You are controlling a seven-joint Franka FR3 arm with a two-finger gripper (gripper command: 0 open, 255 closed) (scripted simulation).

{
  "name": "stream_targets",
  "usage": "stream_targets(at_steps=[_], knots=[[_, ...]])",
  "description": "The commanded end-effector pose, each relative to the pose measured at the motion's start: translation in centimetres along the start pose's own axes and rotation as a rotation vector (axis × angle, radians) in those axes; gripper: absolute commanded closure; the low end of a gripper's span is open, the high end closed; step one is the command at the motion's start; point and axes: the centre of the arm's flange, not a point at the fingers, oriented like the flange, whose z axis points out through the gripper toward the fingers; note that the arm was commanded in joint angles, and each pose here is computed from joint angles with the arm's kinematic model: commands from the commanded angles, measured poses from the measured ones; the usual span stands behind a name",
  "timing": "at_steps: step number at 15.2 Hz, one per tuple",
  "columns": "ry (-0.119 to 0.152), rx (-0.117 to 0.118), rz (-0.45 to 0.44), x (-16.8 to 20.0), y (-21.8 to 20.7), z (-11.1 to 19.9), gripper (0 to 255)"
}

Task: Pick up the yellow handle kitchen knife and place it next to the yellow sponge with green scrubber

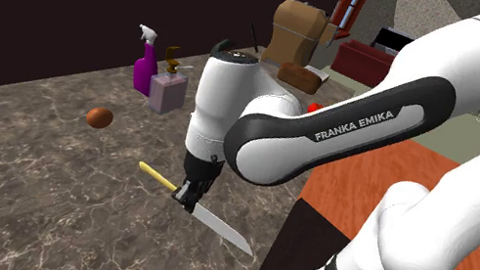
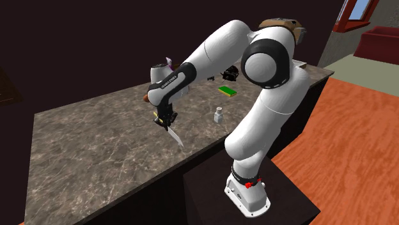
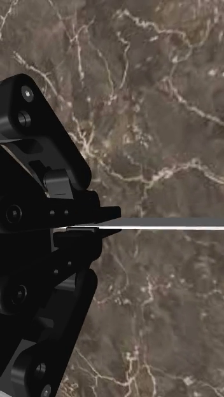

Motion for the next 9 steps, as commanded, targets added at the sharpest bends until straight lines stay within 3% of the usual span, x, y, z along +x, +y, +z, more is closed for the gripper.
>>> stream_targets(at_steps=[1, 9], knots=[[-0.001, 0.000, 0.000, 0.0, 0.0, -1.0, 255], [-0.001, 0.000, 0.000, -0.1, -0.1, -5.2, 255]])
